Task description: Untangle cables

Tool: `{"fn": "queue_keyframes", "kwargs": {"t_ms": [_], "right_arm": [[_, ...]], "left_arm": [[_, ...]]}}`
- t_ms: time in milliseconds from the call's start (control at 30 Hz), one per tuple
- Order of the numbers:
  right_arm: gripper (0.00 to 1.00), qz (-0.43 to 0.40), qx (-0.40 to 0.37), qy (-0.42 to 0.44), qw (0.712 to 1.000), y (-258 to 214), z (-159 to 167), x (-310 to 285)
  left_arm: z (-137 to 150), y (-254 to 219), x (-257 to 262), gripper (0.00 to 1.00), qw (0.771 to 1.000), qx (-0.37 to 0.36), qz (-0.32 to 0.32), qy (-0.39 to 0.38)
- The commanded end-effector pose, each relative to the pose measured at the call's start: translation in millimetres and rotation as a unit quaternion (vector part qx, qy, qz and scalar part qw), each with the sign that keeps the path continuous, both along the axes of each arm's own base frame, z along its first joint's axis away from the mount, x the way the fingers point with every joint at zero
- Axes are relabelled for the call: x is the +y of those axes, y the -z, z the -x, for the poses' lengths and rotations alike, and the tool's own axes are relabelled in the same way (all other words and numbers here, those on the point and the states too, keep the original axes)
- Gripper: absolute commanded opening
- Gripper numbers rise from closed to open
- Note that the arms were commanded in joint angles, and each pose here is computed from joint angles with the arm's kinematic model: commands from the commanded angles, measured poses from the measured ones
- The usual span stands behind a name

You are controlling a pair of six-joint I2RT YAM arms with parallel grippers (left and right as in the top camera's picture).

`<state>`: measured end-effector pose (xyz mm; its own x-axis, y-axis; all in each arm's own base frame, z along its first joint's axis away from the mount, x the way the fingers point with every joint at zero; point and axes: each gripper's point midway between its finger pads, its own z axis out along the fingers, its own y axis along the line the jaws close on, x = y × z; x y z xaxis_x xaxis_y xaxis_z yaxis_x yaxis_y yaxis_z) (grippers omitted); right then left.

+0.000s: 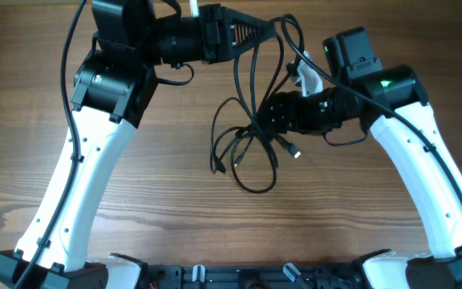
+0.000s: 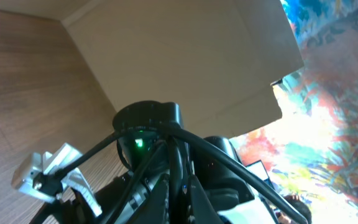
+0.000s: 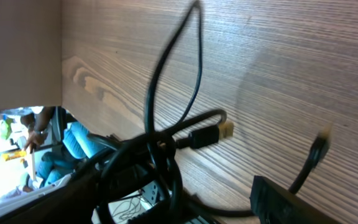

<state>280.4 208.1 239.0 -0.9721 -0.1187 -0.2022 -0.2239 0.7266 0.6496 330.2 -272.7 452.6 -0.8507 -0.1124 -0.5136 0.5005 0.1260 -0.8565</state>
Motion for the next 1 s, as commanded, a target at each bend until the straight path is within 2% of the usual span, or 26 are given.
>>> {"fn": "queue_keyframes", "kwargs": {"t_ms": [0, 33, 67, 100, 133, 267, 333, 367, 400, 467, 500, 533, 567, 667, 733, 800, 867, 900, 933, 967], "right_arm": [[0.82, -0.01, -0.006, -0.034, 0.999, -3.2, 9.5, 14.6], [0.68, -0.012, -0.012, -0.04, 0.999, -4.2, 9.8, 18.9], [0.48, -0.015, -0.017, -0.042, 0.999, -5.2, 9.1, 21.5], [0.19, -0.015, -0.022, -0.042, 0.999, -5.8, 7.4, 22.6], [0.04, -0.002, -0.014, -0.02, 1.0, -2.7, 3.7, 19.1], [0.04, 0.019, -0.007, 0.009, 1.0, 2.3, -1.1, 12.9], [0.04, 0.075, -0.004, 0.074, 0.994, 13.6, -14.0, -5.1], [0.04, 0.102, -0.007, 0.109, 0.989, 17.7, -20.8, -15.6], [0.04, 0.119, -0.011, 0.137, 0.983, 18.8, -26.4, -24.4], [0.04, 0.133, -0.022, 0.18, 0.974, 14.5, -34.5, -38.7], [0.04, 0.132, -0.036, 0.198, 0.971, 7.7, -39.5, -45.5], [0.04, 0.117, -0.059, 0.212, 0.969, -6.9, -44.2, -50.9], [0.04, 0.103, -0.076, 0.226, 0.966, -20.2, -46.3, -55.6], [0.04, 0.056, -0.151, 0.255, 0.953, -69.1, -48.2, -66.4], [0.04, 0.028, -0.193, 0.301, 0.933, -101.4, -46.3, -78.0], [0.04, -0.02, -0.26, 0.309, 0.915, -146.7, -36.6, -81.2], [0.04, -0.052, -0.297, 0.309, 0.902, -173.8, -26.7, -82.5], [0.04, -0.063, -0.313, 0.309, 0.896, -184.9, -22.3, -83.7], [0.04, -0.06, -0.323, 0.32, 0.889, -189.4, -21.7, -88.8], [0.04, -0.046, -0.331, 0.342, 0.878, -190.8, -23.7, -98.6]], "left_arm": [[-5.2, -6.9, 1.9, 0.04, 1.0, 0.001, 0.006, -0.021], [-5.0, -7.0, 1.8, 0.04, 1.0, 0.006, 0.007, -0.021], [-4.9, -7.1, 1.8, 0.04, 1.0, 0.017, 0.009, -0.021], [-4.9, -7.2, 1.8, 0.04, 0.999, 0.025, 0.01, -0.021], [-5.0, -7.1, 1.9, 0.04, 0.999, 0.025, 0.01, -0.022], [-7.4, -6.5, 4.9, 0.04, 0.999, 0.026, 0.01, -0.026], [-22.3, 5.8, 23.0, 0.04, 0.996, 0.061, -0.002, -0.062], [-33.5, 22.1, 36.2, 0.04, 0.99, 0.101, -0.019, -0.099], [-45.2, 48.1, 54.2, 0.04, 0.975, 0.156, -0.048, -0.152], [-56.1, 88.8, 83.8, 0.04, 0.943, 0.214, -0.107, -0.233], [-58.5, 111.9, 101.6, 0.04, 0.915, 0.248, -0.143, -0.283], [-59.4, 140.0, 128.3, 0.04, 0.871, 0.276, -0.199, -0.354], [-57.2, 154.0, 144.5, 0.04, 0.844, 0.288, -0.232, -0.39], [-48.4, 173.0, 167.9, 0.04, 0.801, 0.305, -0.282, -0.432], [-42.7, 181.6, 181.5, 0.05, 0.776, 0.311, -0.309, -0.454], [-36.8, 188.6, 193.7, 0.08, 0.753, 0.315, -0.335, -0.471], [-34.3, 191.3, 195.2, 0.17, 0.749, 0.318, -0.343, -0.47], [-34.9, 191.8, 195.9, 0.2, 0.755, 0.299, -0.36, -0.459], [-34.6, 193.3, 204.6, 0.24, 0.746, 0.28, -0.385, -0.465], [-31.9, 196.0, 222.0, 0.2, 0.715, 0.276, -0.41, -0.495]]}}
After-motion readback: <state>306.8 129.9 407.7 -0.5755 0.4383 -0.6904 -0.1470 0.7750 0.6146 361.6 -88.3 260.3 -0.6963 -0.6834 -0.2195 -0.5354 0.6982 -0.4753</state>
